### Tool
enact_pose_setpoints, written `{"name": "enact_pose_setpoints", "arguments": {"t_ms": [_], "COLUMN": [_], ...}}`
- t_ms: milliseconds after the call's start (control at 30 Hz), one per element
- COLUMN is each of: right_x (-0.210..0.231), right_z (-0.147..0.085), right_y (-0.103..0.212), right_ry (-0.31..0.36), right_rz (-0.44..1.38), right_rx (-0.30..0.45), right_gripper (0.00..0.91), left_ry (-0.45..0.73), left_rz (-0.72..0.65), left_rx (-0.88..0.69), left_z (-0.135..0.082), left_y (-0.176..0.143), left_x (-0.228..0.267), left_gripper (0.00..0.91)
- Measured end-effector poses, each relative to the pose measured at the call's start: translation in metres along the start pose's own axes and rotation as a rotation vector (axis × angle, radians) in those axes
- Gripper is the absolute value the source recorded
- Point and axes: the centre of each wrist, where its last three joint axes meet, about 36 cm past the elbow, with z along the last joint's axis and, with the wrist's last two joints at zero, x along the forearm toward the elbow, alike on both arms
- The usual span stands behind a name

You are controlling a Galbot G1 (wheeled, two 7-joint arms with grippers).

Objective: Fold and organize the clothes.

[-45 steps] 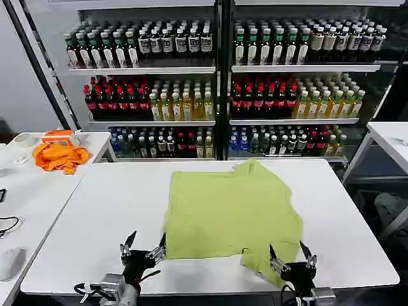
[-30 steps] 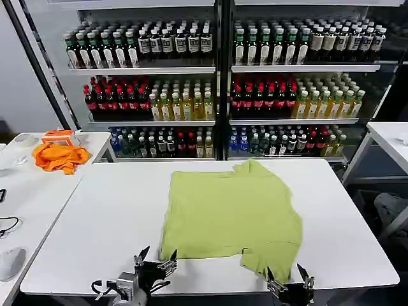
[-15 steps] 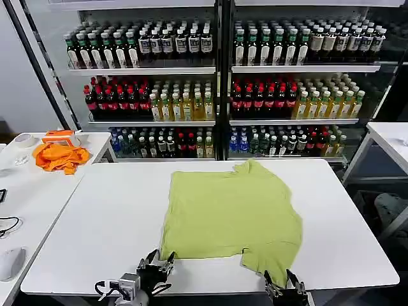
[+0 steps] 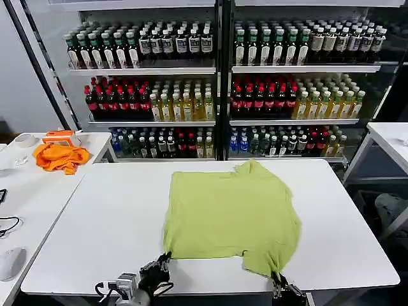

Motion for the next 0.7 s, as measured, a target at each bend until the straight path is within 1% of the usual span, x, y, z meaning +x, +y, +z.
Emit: {"name": "enact_pose_setpoints", "arguments": {"t_ms": [333,700], "right_x": [0.011,0.03], "right_z": [-0.013,-0.033], "right_y": [-0.006,-0.011], "right_ry": [-0.059,-0.121], "right_rz": [-0.005,-0.009], "right_rx": [0.015,0.034], "right_gripper": [0.0,0.0], "left_ry": [-0.054,-0.123], "left_rz": [0.043,0.062], "left_rx": [0.085,0.109], "left_z": [-0.008,-0.026], "left_y": [0.003,0.004], "left_x": [0.016,0.039], "left_gripper": [0.02,0.02]}}
